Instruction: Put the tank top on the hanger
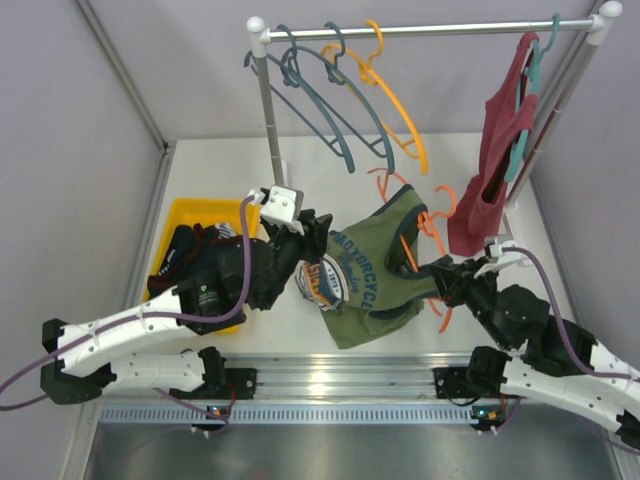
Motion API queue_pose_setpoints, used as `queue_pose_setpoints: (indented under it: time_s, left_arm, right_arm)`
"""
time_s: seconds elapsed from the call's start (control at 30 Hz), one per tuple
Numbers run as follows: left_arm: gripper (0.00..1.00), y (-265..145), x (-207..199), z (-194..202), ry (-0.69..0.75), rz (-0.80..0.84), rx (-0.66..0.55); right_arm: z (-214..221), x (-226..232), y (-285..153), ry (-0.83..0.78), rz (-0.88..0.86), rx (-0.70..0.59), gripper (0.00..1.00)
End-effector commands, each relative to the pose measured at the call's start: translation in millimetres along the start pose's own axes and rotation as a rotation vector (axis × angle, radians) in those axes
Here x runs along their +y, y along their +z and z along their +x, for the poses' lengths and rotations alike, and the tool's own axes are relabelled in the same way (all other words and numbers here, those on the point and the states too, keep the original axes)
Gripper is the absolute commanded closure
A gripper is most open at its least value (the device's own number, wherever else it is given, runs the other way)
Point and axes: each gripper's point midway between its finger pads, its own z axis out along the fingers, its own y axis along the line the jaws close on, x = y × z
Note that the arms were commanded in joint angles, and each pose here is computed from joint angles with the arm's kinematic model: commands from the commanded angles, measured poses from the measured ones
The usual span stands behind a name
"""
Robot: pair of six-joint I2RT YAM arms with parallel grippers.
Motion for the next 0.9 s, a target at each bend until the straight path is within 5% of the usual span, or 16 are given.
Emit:
queue_pose_setpoints:
  time_s: [0.0, 0.87]
  left_arm:
    - [0.58, -6.2, 5.8, -18.9, -0.013, -0.007, -0.031]
    - [0.59, -15.1, -0.2, -34.9, -0.03, 0.06, -0.043]
  right_arm:
    - [-48.7, -14.6, -11.7, 0.07, 0.107, -0.116, 1.0]
    - [-214.6, 7.0, -17.8, -0.08, 0.379, -0.229, 1.0]
